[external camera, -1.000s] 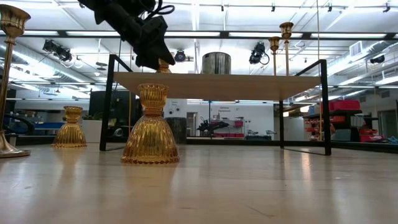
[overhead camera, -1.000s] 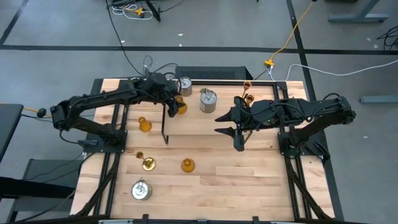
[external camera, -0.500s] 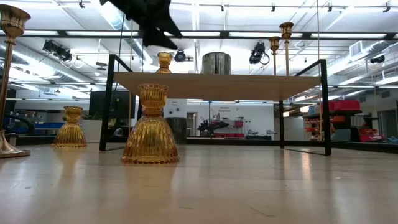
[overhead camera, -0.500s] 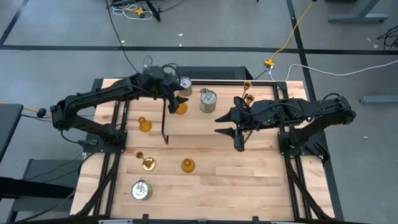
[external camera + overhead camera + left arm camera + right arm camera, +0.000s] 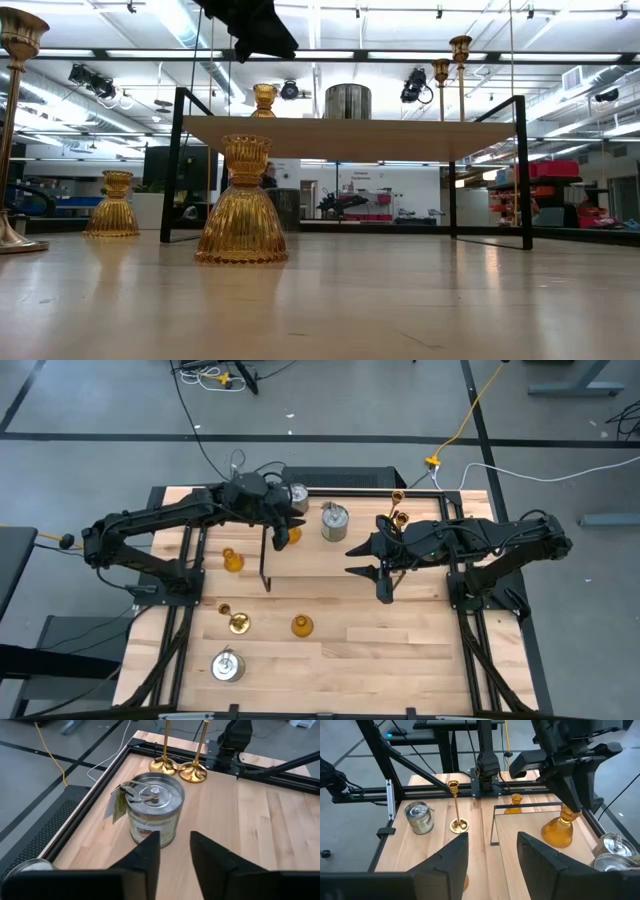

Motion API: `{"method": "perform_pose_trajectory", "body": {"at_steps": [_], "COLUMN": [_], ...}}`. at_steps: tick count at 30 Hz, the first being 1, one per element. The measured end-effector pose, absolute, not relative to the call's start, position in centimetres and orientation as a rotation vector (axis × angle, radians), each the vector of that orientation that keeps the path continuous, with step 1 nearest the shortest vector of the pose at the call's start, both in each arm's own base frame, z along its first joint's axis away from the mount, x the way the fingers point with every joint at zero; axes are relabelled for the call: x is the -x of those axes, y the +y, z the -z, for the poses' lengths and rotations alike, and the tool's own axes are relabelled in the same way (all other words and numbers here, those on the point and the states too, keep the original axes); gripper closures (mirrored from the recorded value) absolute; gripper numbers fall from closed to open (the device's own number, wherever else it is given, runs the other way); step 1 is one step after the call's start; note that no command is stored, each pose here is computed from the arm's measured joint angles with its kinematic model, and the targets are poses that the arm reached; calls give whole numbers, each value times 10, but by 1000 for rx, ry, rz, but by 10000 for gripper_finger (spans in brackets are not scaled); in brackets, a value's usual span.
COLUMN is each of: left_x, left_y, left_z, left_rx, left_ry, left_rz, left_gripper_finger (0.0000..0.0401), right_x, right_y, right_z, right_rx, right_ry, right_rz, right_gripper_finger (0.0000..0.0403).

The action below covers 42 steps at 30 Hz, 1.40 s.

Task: Pick & Place candle stick holders
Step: Put the top glass candle holder on the shelf

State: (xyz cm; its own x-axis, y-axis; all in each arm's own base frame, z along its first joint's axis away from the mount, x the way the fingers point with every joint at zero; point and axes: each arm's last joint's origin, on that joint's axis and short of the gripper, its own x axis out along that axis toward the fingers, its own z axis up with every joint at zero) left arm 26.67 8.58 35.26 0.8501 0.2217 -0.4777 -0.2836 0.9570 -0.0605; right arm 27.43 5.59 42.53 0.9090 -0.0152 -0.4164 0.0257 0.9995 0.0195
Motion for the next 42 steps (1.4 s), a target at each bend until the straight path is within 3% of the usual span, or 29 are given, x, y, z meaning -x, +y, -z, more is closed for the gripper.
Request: {"method": "perform_pose_trajectory", "body": {"at_steps": [12, 20, 31, 42], "left_x": [-267, -267, -279, -299], "left_y": [85, 85, 86, 82], "left_z": [-353, -352, -357, -337], "left_rx": [126, 105, 118, 43], "left_ry": [487, 496, 652, 817], "left_rz": [-272, -263, -247, -249], "left_gripper_finger": [394, 397, 399, 400], "right_x": [-274, -274, -274, -274], "right_y": [56, 56, 56, 56], "right_z": [-425, -425, -425, -425], "right_rx": [-24, -23, -20, -20], "right_ry": [429, 429, 432, 437], "right_rz": [21, 21, 23, 24], "right_gripper_finger": [234, 234, 234, 234]}}
